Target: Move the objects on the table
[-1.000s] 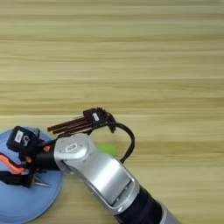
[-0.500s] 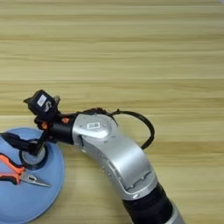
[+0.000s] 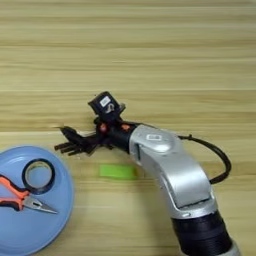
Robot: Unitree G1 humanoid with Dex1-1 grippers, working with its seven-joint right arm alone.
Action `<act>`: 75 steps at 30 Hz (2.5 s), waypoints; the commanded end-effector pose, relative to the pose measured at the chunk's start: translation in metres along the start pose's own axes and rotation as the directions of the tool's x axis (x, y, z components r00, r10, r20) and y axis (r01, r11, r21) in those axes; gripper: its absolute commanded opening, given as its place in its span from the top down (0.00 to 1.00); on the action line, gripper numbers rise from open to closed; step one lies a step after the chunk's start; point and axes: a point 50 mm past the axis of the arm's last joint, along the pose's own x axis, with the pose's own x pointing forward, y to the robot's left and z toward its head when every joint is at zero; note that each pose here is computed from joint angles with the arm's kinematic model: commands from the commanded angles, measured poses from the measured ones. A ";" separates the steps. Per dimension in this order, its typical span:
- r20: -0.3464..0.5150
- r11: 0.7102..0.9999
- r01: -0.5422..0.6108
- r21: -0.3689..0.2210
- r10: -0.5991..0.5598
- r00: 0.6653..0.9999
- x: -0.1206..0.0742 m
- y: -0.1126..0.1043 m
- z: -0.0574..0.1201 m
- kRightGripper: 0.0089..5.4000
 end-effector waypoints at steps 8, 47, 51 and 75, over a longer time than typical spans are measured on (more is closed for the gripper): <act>0.011 0.984 0.131 -0.117 -0.131 0.991 -0.020 -0.044 0.005 0.00; -0.207 0.977 -0.071 -0.200 0.028 0.978 -0.008 -0.086 -0.044 0.00; -0.222 0.977 -0.093 -0.194 0.048 0.974 -0.006 -0.086 -0.049 0.00; -0.221 0.961 -0.156 -0.229 0.105 0.970 0.013 -0.065 -0.050 0.00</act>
